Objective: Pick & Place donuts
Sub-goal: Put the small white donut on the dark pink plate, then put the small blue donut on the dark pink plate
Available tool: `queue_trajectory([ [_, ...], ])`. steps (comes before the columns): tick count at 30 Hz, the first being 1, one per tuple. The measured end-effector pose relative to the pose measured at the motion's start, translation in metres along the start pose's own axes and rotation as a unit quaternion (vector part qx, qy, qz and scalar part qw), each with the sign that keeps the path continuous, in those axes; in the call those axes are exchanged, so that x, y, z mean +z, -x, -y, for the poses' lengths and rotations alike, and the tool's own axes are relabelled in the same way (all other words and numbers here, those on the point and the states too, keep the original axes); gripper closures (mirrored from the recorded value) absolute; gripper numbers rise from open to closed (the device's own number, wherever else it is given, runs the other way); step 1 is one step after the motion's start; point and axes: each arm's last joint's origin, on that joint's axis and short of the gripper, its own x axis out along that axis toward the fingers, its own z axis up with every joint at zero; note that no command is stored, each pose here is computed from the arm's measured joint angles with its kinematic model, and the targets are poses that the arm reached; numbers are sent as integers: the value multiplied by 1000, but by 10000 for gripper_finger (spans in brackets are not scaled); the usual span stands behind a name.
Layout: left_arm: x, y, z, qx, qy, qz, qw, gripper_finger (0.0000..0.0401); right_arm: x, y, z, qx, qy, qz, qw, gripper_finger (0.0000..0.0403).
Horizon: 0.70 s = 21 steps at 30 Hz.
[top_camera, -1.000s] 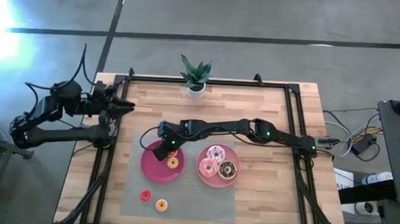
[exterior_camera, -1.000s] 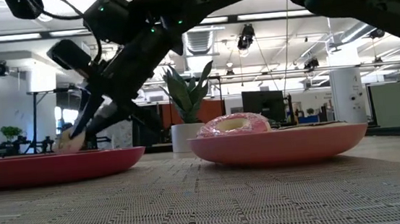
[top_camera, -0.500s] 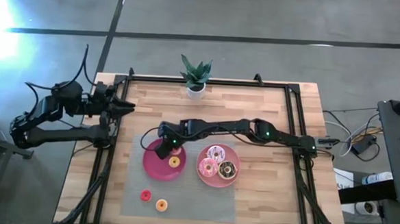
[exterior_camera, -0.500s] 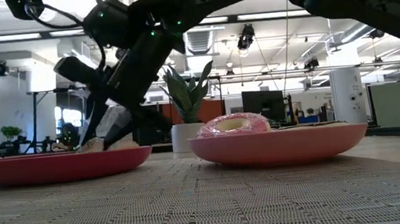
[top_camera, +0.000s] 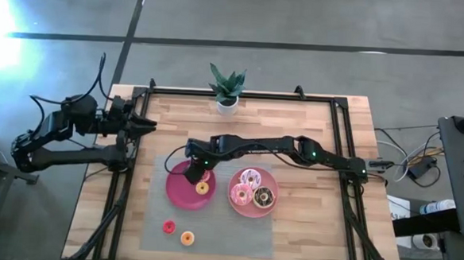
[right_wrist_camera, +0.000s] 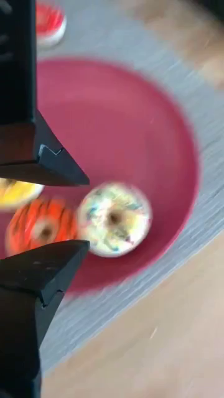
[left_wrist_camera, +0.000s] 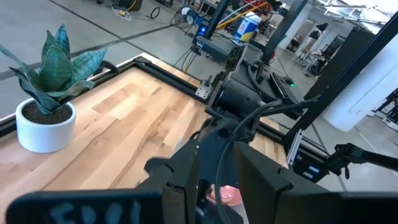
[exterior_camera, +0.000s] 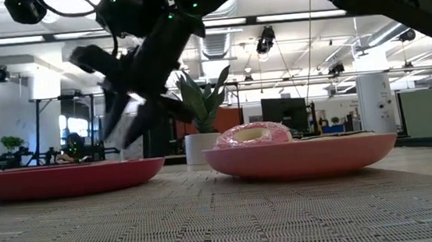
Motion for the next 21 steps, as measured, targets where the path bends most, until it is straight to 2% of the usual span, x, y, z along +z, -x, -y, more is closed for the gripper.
queue_trajectory([
  [3,-1,0,0,2,1,-4,1000,325,-4,2,10,-50,22,-25,998,259],
  [6,-5,0,-2,10,4,-24,1000,325,-4,14,12,-90,66,-15,994,259],
  [11,-21,-3,-9,41,35,-90,994,325,4,48,3,-91,137,18,986,265],
  [15,-30,-8,-14,51,68,-111,990,325,1,62,-3,-88,192,21,977,271],
  [18,-36,-13,-16,49,78,-125,988,325,-8,75,-18,-81,216,28,972,274],
  [21,-43,-20,-16,17,83,-139,987,325,-25,79,-31,-91,220,17,971,276],
])
